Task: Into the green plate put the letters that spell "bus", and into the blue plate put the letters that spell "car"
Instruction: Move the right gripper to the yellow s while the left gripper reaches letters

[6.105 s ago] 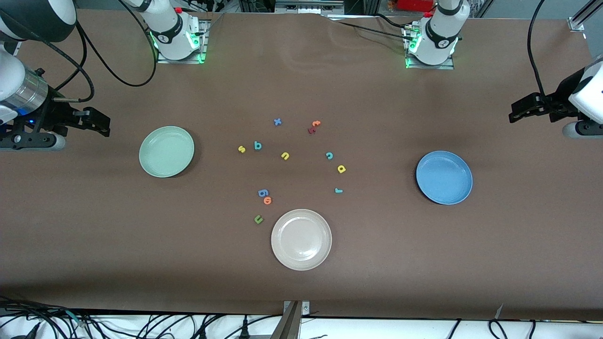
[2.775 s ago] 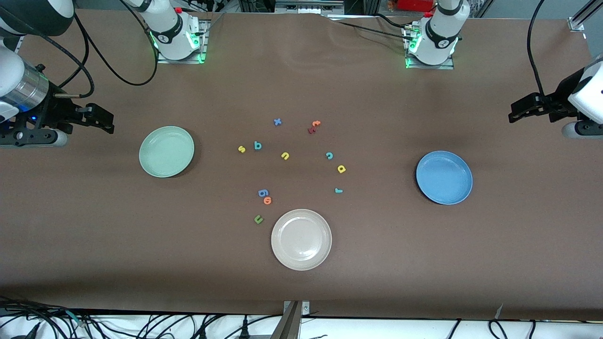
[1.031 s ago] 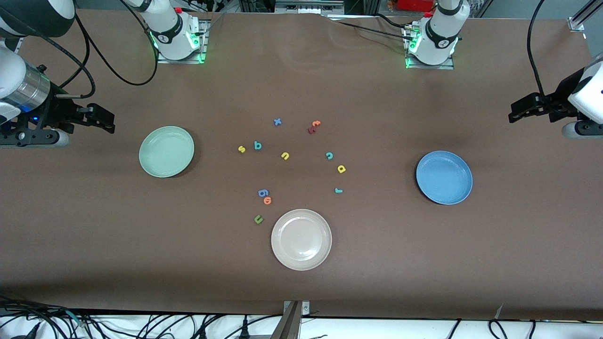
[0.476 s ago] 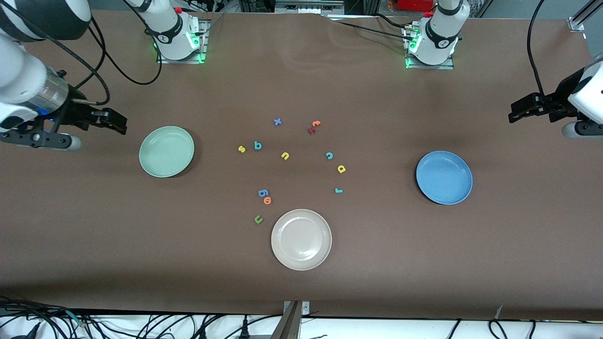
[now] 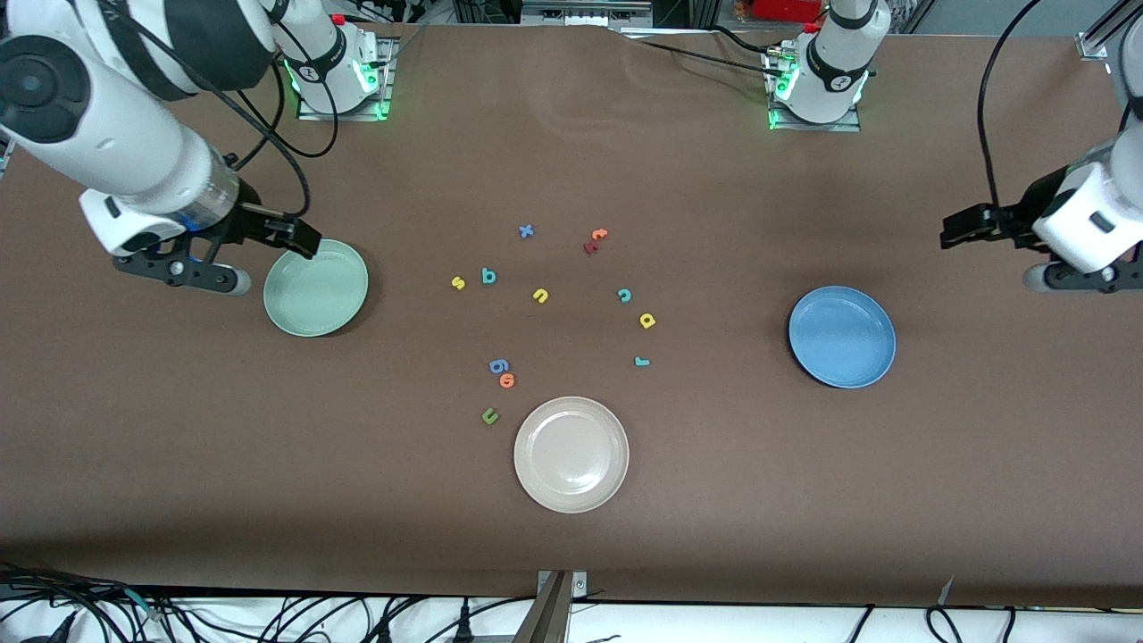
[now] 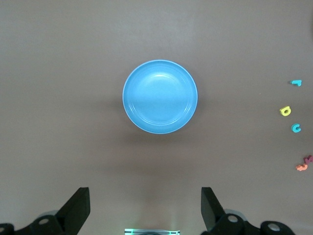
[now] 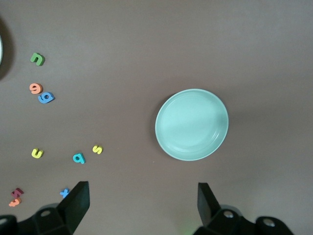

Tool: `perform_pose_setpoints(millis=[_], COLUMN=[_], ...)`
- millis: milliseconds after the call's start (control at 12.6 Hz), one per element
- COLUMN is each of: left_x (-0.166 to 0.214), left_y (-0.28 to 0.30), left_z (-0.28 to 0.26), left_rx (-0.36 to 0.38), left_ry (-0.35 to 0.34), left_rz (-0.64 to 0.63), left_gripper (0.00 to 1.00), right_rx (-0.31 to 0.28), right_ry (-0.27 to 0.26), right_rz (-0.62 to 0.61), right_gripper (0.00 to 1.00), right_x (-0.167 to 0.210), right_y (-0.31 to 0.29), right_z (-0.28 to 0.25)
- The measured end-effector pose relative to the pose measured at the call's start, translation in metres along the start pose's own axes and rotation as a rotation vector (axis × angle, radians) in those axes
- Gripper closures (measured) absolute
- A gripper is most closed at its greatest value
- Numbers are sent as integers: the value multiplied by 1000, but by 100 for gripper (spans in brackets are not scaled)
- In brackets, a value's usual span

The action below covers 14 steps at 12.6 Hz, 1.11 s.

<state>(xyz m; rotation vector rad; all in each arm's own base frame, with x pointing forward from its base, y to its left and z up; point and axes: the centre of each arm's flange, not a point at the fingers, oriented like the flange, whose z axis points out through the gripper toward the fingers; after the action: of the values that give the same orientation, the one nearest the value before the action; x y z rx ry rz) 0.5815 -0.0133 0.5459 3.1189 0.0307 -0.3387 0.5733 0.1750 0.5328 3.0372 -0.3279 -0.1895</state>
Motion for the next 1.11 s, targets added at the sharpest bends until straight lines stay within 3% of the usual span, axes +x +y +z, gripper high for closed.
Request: perform_pose_setpoints(millis=[317,555,793,1110], left_x=[15,34,59,72], left_y=[47,96,155,287], left_z=[29,60,101,190], left_rx=[-1,-100,-136,-139], left_ry=[-46,-52,-6,93], left_rz=[75,96,24,-150], left_gripper=[0,0,0,0], right_rx=[-15,7,42,81], right_ry=[-5,-22,-36,5], right_rz=[74,130,177,183], right_gripper=[2,1,1,1], right_x=[-20,-40,-55,-78], right_y=[-45,-82,-107,-125], right_z=[32,64,108,187])
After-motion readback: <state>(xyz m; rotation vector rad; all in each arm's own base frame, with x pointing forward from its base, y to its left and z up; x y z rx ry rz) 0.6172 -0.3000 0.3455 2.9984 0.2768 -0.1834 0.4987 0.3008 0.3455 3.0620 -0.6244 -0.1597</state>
